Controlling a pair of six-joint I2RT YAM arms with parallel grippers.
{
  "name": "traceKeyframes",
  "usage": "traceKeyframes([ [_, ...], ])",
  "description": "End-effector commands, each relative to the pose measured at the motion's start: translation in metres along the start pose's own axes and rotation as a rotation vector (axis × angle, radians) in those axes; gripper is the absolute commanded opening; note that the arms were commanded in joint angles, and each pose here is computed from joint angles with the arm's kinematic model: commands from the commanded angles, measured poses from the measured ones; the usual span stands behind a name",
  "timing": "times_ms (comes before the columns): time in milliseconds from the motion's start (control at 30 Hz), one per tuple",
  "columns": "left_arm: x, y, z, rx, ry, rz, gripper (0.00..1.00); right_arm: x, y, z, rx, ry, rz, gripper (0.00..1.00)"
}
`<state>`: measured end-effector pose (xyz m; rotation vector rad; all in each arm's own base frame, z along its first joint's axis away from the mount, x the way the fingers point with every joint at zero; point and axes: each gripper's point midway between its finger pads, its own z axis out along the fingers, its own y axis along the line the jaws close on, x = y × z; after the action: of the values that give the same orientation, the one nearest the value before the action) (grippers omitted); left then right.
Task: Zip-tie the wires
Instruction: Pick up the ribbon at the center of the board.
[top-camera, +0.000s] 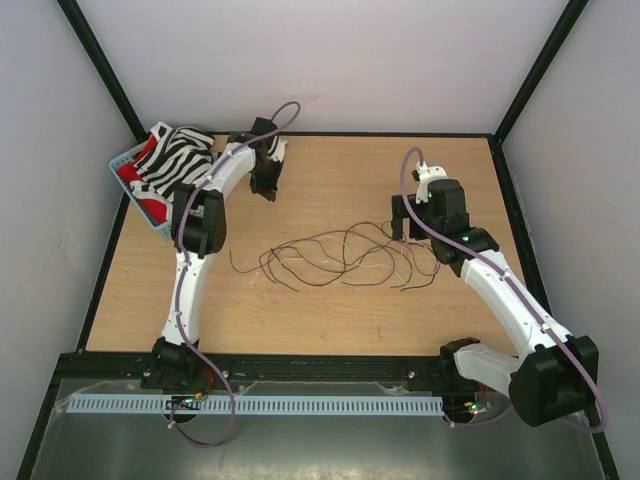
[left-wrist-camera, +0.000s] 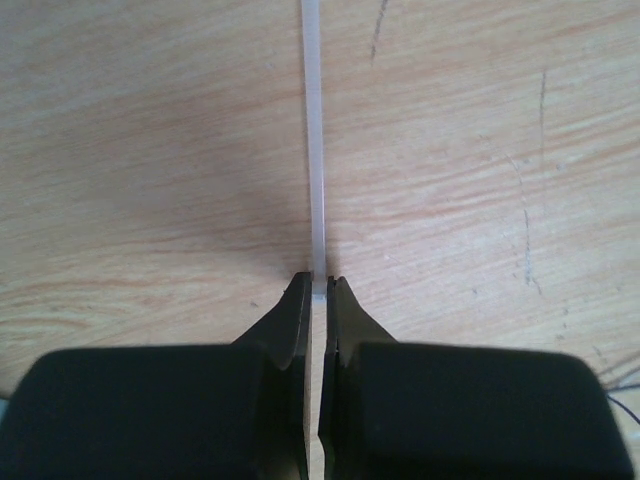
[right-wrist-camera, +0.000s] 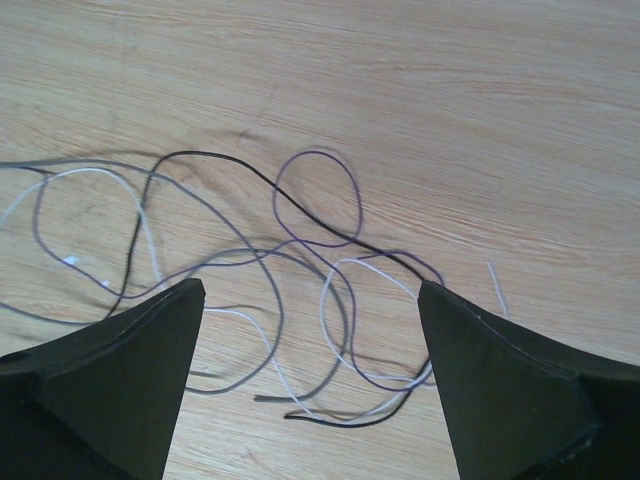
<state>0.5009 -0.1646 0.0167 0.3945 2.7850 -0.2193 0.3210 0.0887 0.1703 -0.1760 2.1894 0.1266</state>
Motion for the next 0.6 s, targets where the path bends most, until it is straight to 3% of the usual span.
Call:
traceKeyframes([
  [0, -0.012, -0.016, -0.045, 0.085, -0.068, 0.019, 0.0, -0.02, 0.023, -0.004, -0.124, -0.085, 0.056, 0.99],
  [333, -0.029, -0.052, -0.143, 0.251, -0.283, 0.052, 0.0, -0.057, 0.077, -0.028, -0.441, -0.303, 0.224, 0.97],
  [567, 0.0, -0.089, -0.175, 0.432, -0.35, -0.029, 0.0, -0.064, 0.101, -0.025, -0.586, -0.307, 0.384, 0.96],
])
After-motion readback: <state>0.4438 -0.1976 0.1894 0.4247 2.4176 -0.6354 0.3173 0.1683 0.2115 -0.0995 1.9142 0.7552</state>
